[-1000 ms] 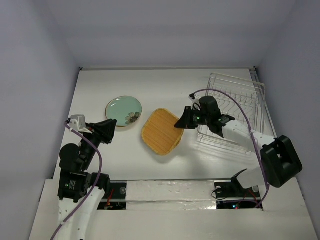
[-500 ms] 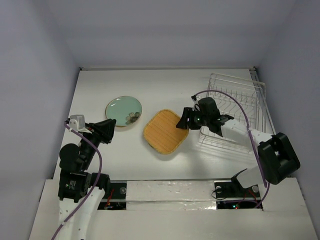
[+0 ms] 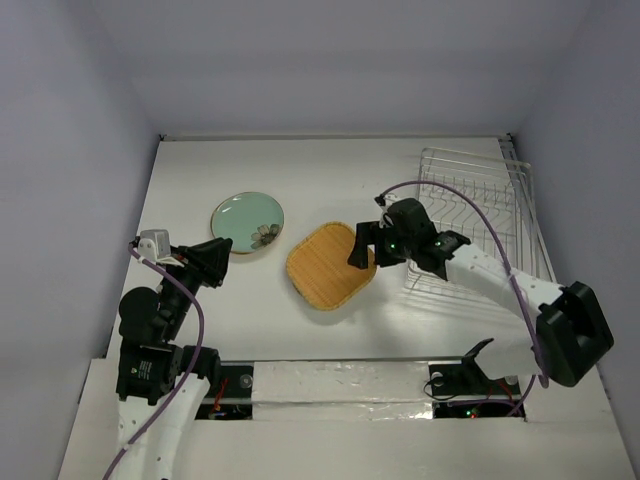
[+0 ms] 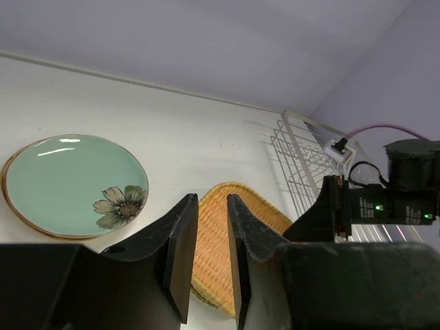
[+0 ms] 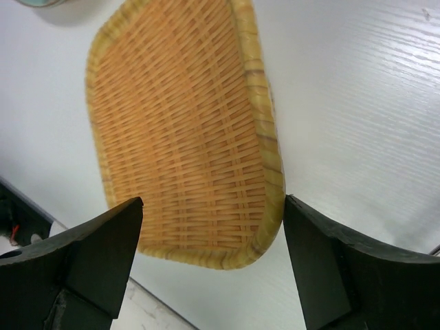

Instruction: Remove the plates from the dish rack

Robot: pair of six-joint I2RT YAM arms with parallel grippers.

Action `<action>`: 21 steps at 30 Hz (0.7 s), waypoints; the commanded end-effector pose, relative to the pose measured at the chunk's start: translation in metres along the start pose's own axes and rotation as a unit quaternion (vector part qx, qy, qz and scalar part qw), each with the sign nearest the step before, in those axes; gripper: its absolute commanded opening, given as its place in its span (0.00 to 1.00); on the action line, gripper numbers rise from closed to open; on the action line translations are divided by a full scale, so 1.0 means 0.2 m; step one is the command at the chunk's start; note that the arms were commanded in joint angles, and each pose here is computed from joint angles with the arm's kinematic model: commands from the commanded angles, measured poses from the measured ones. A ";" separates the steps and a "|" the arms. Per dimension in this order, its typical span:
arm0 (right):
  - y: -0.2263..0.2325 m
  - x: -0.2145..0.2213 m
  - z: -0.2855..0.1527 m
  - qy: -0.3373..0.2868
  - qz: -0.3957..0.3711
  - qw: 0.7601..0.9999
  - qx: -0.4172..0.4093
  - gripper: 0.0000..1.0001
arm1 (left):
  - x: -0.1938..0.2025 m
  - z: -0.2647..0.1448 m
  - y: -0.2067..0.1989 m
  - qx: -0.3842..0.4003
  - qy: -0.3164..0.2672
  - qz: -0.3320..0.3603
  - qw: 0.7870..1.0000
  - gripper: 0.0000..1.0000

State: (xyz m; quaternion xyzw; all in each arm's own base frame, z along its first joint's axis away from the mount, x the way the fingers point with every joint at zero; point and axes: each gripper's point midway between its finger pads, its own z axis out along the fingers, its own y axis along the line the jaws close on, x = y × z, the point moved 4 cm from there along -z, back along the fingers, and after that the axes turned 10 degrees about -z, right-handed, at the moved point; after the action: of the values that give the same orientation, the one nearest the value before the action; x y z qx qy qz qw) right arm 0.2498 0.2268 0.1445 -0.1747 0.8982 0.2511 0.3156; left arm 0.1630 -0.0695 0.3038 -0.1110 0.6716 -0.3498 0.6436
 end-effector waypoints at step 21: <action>0.14 -0.41 -0.94 -0.334 -0.004 0.942 0.037 0.00 | -0.04 0.00 -0.03 0.014 -0.016 0.003 1.000 0.30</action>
State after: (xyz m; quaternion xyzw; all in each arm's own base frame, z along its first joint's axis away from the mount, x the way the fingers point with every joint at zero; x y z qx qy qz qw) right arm 0.2199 0.1767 0.2810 -0.1064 0.8172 0.2325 0.5166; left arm 0.1630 -0.0695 0.3038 -0.1109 0.6717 -0.3499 0.6435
